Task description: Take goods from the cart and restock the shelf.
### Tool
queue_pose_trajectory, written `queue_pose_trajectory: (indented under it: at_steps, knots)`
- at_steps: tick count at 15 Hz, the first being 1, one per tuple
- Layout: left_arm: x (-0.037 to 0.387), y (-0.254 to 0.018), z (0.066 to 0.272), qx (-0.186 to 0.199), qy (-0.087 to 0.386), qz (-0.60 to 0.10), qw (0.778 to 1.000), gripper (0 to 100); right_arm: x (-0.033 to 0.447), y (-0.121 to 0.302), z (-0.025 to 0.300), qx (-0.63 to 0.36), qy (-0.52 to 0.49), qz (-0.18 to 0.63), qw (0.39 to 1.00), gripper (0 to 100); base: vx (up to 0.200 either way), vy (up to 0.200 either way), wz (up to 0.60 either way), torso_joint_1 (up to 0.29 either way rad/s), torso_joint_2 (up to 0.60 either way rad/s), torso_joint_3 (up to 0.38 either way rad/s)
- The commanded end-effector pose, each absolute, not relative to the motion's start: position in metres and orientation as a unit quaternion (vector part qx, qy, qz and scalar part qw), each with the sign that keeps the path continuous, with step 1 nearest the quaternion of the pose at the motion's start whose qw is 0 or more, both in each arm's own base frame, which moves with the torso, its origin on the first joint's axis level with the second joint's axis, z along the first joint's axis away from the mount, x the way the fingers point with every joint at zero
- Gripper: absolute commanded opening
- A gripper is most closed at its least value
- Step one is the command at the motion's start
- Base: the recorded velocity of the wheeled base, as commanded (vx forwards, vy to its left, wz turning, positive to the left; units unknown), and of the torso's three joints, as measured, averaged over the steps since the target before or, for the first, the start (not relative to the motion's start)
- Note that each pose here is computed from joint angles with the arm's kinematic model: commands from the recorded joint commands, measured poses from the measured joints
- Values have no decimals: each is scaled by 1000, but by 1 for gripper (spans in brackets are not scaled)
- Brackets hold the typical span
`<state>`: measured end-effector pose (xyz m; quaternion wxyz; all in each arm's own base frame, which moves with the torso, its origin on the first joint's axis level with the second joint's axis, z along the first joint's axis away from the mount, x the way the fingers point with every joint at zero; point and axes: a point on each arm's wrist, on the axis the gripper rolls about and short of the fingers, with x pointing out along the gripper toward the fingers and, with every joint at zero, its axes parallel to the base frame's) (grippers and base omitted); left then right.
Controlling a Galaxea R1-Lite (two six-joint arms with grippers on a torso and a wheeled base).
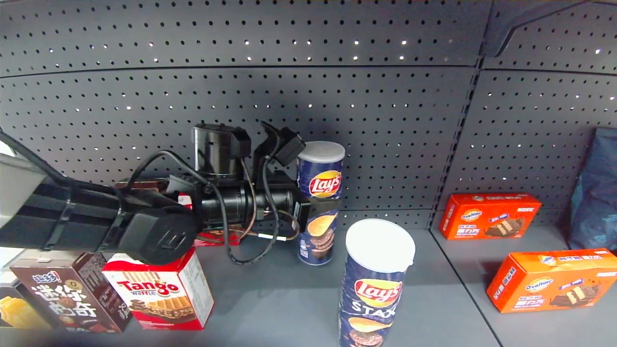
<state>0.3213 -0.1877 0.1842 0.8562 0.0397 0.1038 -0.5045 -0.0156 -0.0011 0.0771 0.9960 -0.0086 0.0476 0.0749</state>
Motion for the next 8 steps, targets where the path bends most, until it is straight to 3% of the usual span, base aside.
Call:
queue_pose_trajectory:
  at_steps: [1,8]
  knots:
    - [340,-198,169,39,111,-504,855,0,-15,-1,77,-9,49,75,996,100,0,0,0,0,0,0]
    - [360,-212,158,37,103,-507,855,0,-15,-1,77,-9,49,75,996,100,0,0,0,0,0,0]
